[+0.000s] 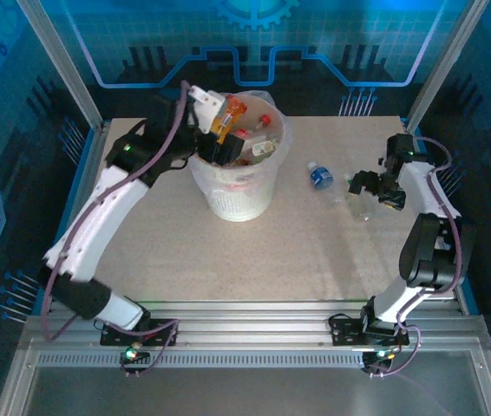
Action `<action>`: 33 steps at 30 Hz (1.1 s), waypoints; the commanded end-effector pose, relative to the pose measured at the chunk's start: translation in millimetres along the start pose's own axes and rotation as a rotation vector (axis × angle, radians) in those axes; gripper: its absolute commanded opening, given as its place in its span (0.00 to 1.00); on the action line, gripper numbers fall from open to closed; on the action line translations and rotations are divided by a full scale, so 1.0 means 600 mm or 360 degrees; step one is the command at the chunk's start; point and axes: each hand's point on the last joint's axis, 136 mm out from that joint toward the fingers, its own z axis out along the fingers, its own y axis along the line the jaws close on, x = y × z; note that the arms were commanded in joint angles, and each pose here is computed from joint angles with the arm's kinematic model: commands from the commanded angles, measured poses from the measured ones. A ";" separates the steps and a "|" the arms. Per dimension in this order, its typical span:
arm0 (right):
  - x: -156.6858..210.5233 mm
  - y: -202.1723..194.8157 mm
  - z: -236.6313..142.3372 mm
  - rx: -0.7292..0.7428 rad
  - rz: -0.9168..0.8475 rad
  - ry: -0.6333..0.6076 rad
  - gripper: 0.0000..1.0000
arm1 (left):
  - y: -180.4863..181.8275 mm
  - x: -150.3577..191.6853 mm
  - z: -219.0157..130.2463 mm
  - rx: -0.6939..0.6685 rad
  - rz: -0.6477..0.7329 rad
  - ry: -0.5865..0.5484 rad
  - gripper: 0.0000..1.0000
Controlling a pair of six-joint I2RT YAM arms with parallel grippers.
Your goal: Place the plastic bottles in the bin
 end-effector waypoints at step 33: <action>-0.009 -0.011 0.114 0.0055 -0.0215 0.0304 0.93 | -0.028 0.026 -0.139 0.0134 -0.0311 -0.0447 0.99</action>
